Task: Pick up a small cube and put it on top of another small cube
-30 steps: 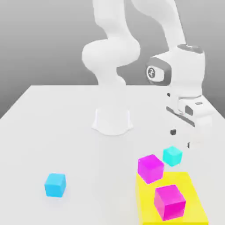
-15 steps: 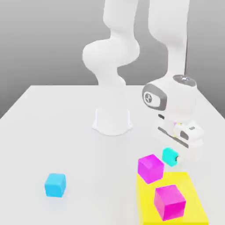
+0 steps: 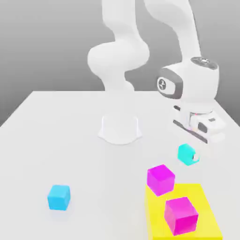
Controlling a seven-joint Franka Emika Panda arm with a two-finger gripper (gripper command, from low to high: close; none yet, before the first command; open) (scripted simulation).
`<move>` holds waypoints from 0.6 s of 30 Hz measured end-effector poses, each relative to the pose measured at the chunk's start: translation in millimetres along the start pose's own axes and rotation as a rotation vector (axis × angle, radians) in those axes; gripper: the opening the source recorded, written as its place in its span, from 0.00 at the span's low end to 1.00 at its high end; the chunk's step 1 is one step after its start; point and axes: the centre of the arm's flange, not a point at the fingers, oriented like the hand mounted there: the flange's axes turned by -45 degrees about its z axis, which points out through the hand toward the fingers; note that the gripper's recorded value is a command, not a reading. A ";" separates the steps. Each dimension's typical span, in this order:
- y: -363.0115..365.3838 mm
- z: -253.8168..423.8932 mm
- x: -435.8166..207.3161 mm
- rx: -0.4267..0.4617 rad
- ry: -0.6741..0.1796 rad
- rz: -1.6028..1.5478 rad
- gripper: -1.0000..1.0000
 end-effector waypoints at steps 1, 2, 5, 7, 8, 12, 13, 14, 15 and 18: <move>12.7 -5.6 -7.7 0.001 0.002 0.022 0.00; 25.1 -11.5 -15.8 0.002 0.004 0.043 0.00; 60.2 -30.7 -42.0 0.003 0.006 0.103 0.00; 81.6 -45.1 -65.4 0.003 0.006 0.150 0.00; 91.4 -52.8 -79.0 0.002 0.005 0.176 0.00; 125.3 -87.1 -129.1 -0.003 -0.002 0.259 0.00; 132.4 -96.7 -142.1 -0.005 -0.005 0.279 0.00; 138.3 -102.9 -152.2 -0.008 -0.007 0.293 0.00; 142.2 -98.2 -154.6 -0.009 -0.008 0.295 0.00; 145.7 -59.3 -157.1 -0.009 -0.009 0.296 0.00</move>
